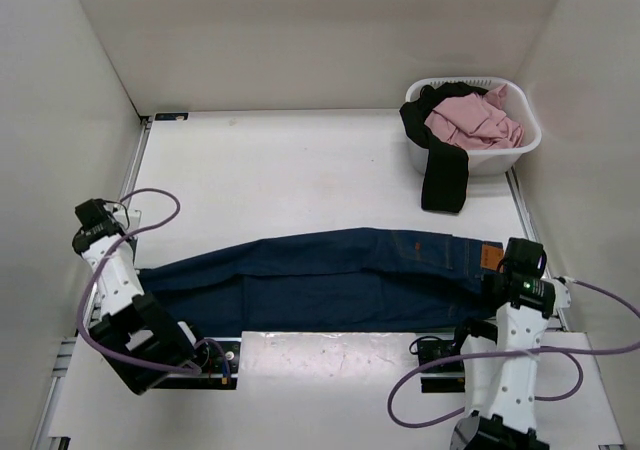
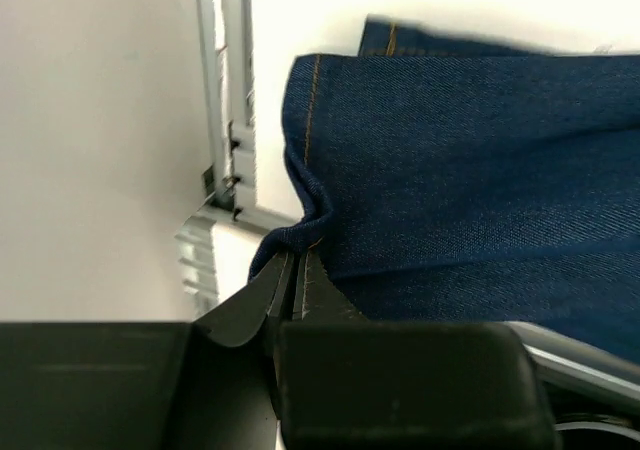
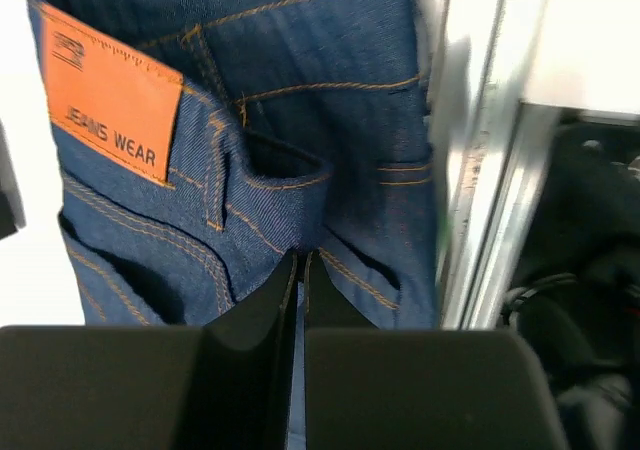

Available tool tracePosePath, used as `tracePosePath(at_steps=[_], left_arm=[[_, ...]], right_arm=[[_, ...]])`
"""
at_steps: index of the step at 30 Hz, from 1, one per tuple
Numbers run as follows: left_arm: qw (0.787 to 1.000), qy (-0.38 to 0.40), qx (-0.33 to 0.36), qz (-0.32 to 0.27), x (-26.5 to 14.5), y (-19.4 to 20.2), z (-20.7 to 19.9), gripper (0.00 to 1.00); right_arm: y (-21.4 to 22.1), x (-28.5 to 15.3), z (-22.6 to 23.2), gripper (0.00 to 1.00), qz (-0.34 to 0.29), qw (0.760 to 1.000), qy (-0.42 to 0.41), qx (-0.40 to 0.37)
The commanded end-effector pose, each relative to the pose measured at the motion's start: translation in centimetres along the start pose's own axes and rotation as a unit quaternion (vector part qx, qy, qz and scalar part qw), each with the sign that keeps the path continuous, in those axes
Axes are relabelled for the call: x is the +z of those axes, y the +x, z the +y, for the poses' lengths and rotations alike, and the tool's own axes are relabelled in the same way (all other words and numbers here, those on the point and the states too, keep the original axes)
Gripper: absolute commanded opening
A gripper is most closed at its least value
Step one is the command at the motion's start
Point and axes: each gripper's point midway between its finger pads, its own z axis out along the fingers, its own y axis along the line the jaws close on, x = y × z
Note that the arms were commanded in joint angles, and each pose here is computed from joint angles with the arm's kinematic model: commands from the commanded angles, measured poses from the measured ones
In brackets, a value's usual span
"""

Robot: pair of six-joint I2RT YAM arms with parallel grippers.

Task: Fold and stack the trousers
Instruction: Fold the trousers

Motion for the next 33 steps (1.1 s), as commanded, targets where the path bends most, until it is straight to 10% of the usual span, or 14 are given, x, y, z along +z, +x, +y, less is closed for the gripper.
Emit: tracePosePath(at_steps=[1, 15, 33], left_arm=[[0.997, -0.071, 0.03, -0.001, -0.9, 0.7, 2.5, 0.14], [0.991, -0.112, 0.035, -0.059, -3.8, -6.0, 8.7, 0.14], [0.994, -0.043, 0.074, 0.064, 0.5, 6.4, 3.4, 0.14]], right_arm=[[-1.0, -0.5, -2.1, 0.0, -0.037, 0.999, 0.03, 0.008], [-9.3, -5.9, 5.1, 0.0, -0.132, 0.987, 0.017, -0.093], [-6.3, -3.3, -3.7, 0.0, -0.109, 0.976, 0.144, -0.119]])
